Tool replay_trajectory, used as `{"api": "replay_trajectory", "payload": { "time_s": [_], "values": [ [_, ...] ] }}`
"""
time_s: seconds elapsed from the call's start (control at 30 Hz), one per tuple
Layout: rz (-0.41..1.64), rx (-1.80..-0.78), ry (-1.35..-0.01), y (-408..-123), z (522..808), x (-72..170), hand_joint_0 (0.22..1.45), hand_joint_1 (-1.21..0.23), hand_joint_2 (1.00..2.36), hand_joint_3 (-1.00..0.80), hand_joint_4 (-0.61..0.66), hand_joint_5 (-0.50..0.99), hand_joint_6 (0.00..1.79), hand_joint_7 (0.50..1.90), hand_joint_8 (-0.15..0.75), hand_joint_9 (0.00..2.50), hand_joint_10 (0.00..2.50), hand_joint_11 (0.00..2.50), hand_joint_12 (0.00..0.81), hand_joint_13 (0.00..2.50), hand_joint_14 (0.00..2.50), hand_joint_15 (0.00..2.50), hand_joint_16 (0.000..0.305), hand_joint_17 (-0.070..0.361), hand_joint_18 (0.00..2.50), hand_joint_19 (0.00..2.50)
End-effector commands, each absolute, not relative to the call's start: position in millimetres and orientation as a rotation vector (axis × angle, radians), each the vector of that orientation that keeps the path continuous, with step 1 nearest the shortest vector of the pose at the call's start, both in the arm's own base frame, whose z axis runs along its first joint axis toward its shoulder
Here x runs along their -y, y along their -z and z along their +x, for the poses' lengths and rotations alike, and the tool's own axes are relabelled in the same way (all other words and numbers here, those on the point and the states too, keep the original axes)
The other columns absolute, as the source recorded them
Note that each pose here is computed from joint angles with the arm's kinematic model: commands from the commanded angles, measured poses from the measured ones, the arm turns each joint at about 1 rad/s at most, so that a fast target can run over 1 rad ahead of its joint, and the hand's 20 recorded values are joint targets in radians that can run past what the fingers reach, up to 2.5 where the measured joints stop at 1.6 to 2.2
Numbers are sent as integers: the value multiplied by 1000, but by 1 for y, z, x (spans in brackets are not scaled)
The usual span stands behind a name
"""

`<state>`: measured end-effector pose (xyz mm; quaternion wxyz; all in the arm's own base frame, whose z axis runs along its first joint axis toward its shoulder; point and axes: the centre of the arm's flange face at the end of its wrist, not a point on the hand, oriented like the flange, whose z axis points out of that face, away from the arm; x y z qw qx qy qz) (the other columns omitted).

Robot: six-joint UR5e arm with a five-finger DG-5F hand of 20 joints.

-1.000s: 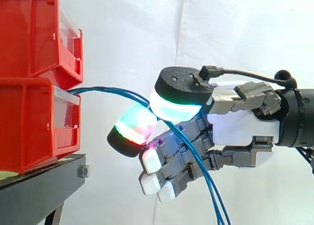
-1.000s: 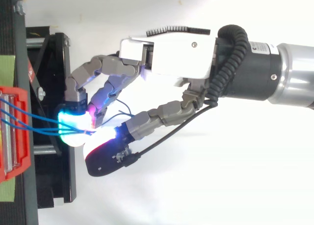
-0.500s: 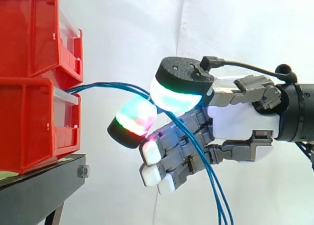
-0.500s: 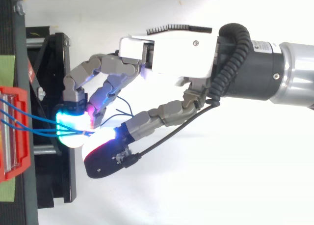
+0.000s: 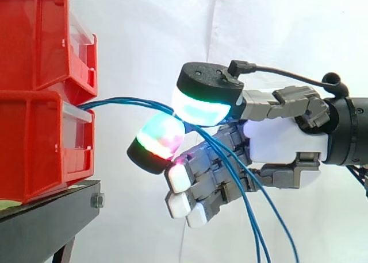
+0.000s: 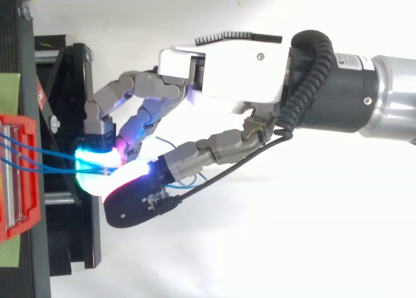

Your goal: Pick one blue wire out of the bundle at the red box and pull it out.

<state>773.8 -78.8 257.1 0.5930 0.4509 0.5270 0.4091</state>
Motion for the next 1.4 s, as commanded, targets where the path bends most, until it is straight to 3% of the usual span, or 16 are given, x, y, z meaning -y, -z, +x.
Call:
{"api": "replay_trajectory", "payload": {
  "time_s": [0.0,0.23,0.47,0.6,0.7,0.87,1.2,1.37],
  "values": [
    [1047,-1227,-953,-257,774,79,575,-651,1015,-279,193,-142,917,1022,366,879,10,546,438,871,15,486,57,127,778,507],
    [1041,-1236,-961,-257,774,78,619,-786,1014,-280,147,-169,947,939,348,812,10,531,433,855,16,483,56,126,780,470],
    [1032,-1241,-977,-260,773,80,627,-861,1001,-481,217,-190,956,862,340,766,10,543,430,837,17,477,56,126,784,460],
    [1028,-1244,-979,-265,771,82,532,-695,1000,-500,223,-175,939,886,367,823,12,551,441,853,17,487,59,132,795,488],
    [1032,-1256,-976,-265,770,84,527,-607,1000,-500,222,-161,930,920,372,865,10,546,446,874,15,489,59,134,802,503],
    [1027,-1255,-982,-271,768,84,576,-584,1007,-412,204,-147,926,980,369,901,12,550,433,890,16,492,57,127,802,502],
    [1034,-1261,-977,-274,766,89,617,-773,1016,-241,149,-141,936,1047,375,916,13,574,431,920,16,499,55,123,848,488],
    [1040,-1269,-971,-276,763,92,656,-849,1017,-248,89,-155,958,1005,361,884,11,579,434,917,16,487,54,122,855,482]
  ]
}}
